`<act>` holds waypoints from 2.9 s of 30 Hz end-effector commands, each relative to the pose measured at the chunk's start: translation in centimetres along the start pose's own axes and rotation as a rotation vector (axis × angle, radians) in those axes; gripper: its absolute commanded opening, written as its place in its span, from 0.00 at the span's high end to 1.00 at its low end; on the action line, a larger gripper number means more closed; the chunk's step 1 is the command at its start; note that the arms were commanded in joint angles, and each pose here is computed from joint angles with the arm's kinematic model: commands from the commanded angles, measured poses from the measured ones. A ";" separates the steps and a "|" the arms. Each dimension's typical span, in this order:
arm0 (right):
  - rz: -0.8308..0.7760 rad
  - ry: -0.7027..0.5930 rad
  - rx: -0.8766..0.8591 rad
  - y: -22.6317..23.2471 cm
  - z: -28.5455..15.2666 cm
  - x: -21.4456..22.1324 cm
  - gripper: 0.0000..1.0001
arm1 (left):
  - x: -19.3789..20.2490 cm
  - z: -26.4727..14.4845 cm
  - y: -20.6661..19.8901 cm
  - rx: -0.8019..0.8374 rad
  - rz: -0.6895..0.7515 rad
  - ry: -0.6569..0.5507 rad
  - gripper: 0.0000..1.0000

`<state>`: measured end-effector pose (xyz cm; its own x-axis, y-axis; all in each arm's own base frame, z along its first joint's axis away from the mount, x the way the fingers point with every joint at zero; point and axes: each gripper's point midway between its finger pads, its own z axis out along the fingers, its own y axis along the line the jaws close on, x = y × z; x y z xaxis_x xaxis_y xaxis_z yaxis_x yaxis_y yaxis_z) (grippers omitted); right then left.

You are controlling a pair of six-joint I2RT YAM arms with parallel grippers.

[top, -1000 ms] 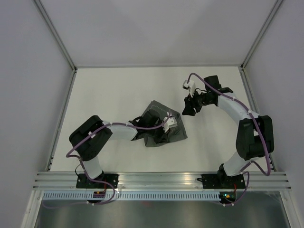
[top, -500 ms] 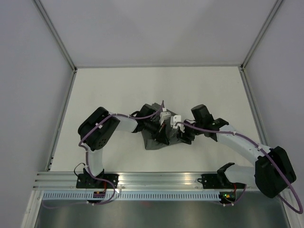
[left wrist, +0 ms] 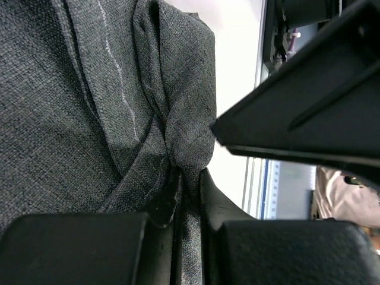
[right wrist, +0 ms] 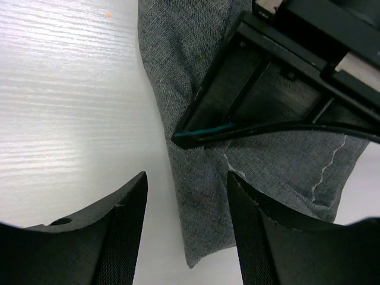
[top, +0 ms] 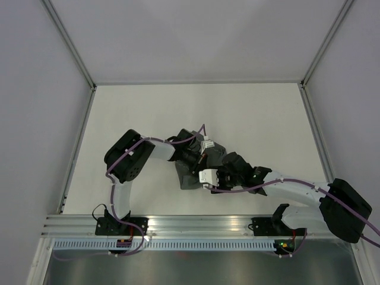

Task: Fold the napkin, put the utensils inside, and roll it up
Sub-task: Roll the napkin with the utensil

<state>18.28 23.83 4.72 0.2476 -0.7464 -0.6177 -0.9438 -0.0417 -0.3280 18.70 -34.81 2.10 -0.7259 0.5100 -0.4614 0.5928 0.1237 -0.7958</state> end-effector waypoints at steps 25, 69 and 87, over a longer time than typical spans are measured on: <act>-0.079 0.141 -0.032 2.2 3.3 2.3 0.98 | 0.2 -0.9 0.6 -0.065 -0.069 0.027 0.90; 0.359 0.160 -0.663 2.1 3.8 2.8 0.99 | -8.4 -29.1 -7.1 -1.033 0.290 -1.286 0.87; 0.594 0.219 -0.756 -0.7 5.7 5.0 1.00 | -6.9 -12.1 -6.7 -1.110 0.862 -0.490 0.57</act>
<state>21.38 26.62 1.86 -0.3413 -0.8104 -0.4762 -0.7971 -0.0189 0.6036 24.14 -27.71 15.31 -0.0083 0.3532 -0.9355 0.6727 0.6942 0.2561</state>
